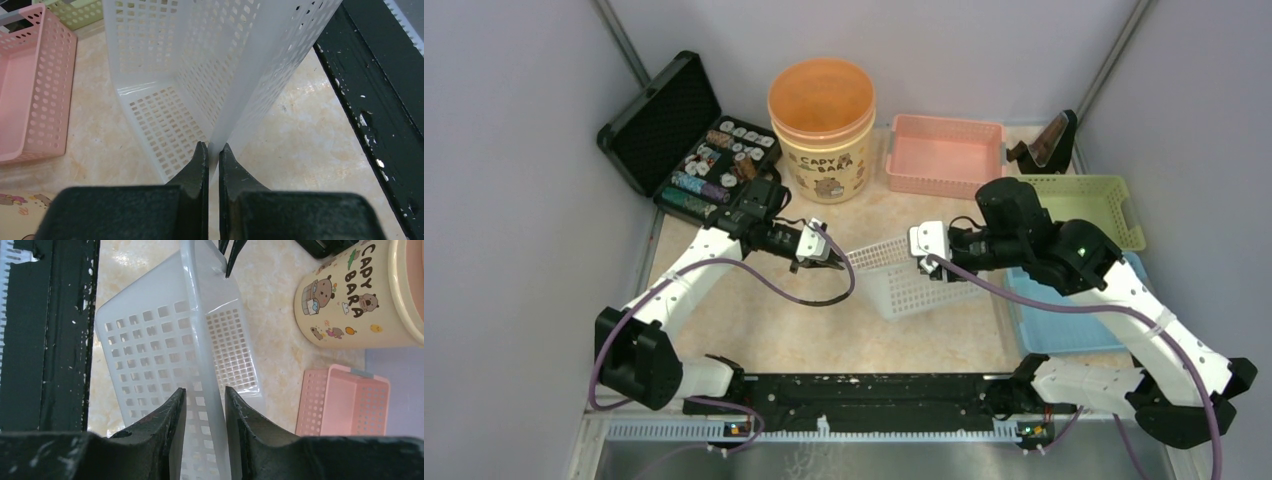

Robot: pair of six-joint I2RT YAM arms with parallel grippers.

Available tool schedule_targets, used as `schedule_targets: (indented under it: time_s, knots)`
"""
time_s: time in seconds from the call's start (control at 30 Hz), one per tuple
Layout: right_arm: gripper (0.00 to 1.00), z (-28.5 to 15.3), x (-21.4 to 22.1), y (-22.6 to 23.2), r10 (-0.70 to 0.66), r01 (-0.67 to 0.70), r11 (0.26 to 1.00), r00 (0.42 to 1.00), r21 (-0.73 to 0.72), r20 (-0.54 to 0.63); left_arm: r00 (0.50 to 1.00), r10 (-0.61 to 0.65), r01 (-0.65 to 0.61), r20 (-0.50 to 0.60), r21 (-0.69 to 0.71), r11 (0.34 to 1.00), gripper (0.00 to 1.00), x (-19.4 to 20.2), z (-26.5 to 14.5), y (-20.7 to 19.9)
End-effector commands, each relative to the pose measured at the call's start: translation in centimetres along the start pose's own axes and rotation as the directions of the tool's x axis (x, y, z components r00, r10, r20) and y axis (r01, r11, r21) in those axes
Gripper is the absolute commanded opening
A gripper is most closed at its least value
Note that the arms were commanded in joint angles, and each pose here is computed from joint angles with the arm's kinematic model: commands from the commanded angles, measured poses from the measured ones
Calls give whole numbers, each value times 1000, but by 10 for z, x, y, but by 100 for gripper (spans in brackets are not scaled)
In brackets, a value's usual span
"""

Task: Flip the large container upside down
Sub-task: Turn the container upside down at the center of the board.

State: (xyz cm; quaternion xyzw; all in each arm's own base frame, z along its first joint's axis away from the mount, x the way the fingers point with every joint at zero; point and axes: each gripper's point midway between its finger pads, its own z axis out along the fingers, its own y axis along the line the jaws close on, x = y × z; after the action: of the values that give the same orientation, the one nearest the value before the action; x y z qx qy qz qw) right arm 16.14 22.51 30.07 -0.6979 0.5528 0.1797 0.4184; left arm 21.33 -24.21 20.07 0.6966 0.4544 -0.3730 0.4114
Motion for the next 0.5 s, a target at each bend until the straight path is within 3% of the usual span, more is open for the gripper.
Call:
schedule_targets:
  time_s: [0.0, 0.47]
  knots:
    - [28, -6, 12, -15, -39, 45, 997, 996, 67, -79, 973, -201, 187, 113, 118, 975, 0, -27, 2, -32]
    - [20, -13, -4, -27, -76, 79, 990, 997, 117, -34, 972, -209, 195, 111, 125, 973, 0, -24, 4, -33]
